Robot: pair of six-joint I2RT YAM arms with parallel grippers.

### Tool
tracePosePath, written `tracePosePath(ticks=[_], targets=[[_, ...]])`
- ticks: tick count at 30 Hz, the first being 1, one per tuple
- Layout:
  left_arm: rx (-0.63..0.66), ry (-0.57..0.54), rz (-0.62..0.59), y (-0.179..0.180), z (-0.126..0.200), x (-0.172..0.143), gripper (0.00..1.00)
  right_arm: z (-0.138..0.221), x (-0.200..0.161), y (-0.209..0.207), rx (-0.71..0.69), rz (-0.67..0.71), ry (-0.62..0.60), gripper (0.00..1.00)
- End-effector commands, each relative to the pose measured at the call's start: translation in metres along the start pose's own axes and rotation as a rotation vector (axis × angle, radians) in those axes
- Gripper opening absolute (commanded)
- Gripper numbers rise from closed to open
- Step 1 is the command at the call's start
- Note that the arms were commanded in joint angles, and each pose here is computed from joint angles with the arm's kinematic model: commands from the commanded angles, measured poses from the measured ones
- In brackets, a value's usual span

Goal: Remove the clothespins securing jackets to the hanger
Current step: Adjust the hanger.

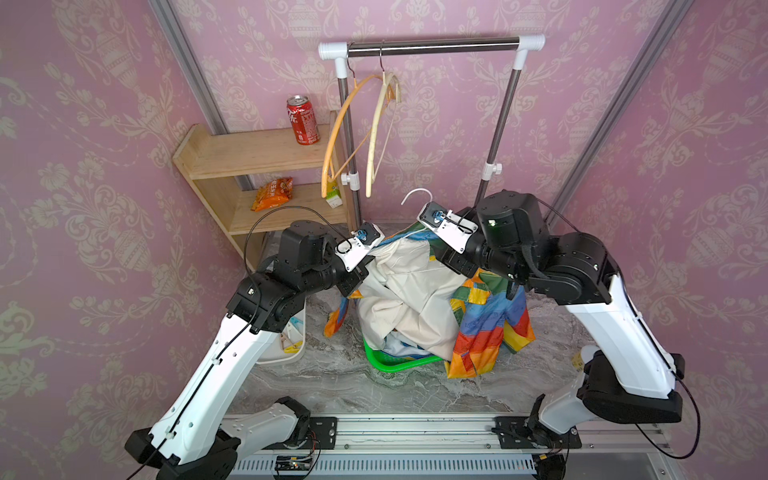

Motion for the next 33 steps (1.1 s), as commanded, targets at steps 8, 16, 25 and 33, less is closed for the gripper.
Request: tracePosePath(ticks=[8, 16, 25, 33], targets=[[0.035, -0.058, -0.040, 0.000, 0.031, 0.014, 0.00, -0.030, -0.009, -0.026, -0.043, -0.126, -0.043, 0.65], [0.078, -0.048, -0.068, 0.003, 0.033, 0.015, 0.00, -0.049, -0.018, -0.020, 0.252, -0.239, -0.001, 0.38], [0.132, -0.018, -0.112, 0.012, 0.023, 0.018, 0.00, -0.054, -0.027, 0.001, 0.595, -0.365, 0.039, 0.46], [0.195, -0.049, -0.099, 0.020, 0.023, 0.020, 0.00, -0.054, -0.050, 0.001, 0.671, -0.485, 0.080, 0.59]])
Point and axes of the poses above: each gripper's point midway between its finger pads, its own z axis back along the fingers, its own y axis along the line the jaws close on, x = y × z, the point moved 10 cm from there along z, back along the fingers, and after that the axes turned 3 degrees about -z, right-handed, at the moved point
